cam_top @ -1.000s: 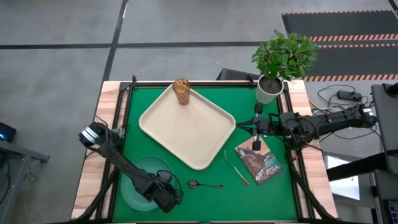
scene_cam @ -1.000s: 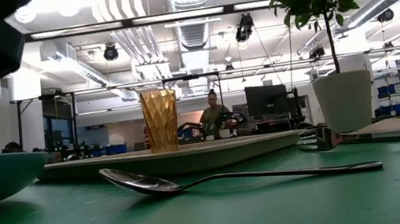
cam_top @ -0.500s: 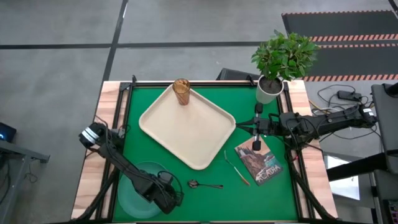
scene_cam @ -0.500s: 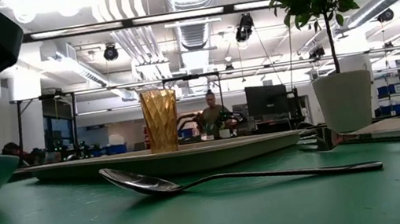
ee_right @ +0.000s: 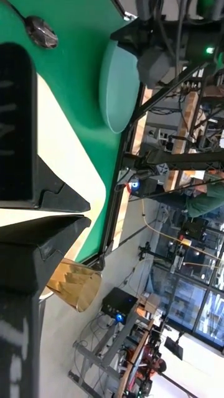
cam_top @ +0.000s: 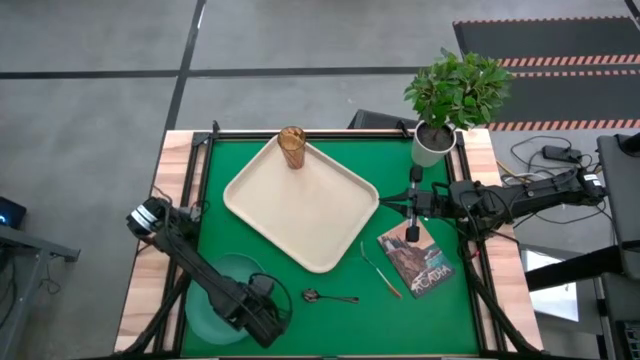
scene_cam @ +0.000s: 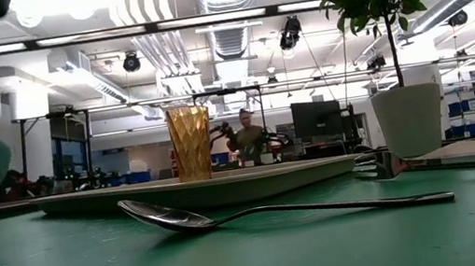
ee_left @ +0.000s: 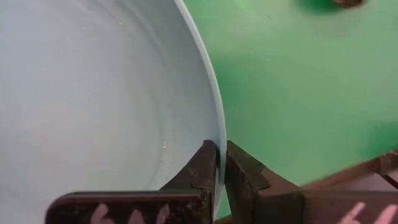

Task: Pick and place plate/cup/fork/spoon on tray
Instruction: Put the green plate on the white tray, then put the orange fork on the white tray to the right of the green plate

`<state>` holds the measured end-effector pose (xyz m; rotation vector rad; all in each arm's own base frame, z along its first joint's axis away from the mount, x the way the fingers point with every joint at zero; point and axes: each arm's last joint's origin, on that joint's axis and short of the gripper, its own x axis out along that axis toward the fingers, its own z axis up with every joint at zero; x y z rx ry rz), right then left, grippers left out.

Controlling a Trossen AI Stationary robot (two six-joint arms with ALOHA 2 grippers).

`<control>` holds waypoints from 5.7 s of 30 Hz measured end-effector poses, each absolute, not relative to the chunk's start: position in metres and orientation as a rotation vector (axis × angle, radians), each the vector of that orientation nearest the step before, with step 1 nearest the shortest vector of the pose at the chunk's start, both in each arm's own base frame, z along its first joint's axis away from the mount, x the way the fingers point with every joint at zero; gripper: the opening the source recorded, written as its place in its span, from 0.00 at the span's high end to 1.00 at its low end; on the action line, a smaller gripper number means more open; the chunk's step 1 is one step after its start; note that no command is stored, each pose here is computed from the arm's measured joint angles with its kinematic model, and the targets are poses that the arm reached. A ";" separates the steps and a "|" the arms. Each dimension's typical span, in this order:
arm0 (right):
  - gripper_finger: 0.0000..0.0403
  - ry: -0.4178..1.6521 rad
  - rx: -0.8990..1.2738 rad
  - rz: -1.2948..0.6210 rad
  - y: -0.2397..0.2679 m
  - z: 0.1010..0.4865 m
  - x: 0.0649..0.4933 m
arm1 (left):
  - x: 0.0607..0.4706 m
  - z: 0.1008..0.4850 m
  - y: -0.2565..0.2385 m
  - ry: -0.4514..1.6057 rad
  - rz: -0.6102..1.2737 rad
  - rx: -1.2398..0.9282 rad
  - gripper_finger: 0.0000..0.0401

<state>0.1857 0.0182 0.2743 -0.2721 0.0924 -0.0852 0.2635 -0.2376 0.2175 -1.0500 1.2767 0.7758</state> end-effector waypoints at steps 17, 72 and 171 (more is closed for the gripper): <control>0.98 0.100 -0.291 -0.092 0.018 0.275 0.183 | 0.272 0.259 -0.235 1.154 0.728 -0.937 1.00; 0.98 -0.029 -0.227 -0.135 0.006 0.298 0.103 | 0.363 0.234 -0.074 1.039 0.574 -0.225 1.00; 0.98 0.391 0.455 0.148 0.070 0.246 0.198 | 0.265 0.268 -0.082 0.403 0.095 0.365 0.98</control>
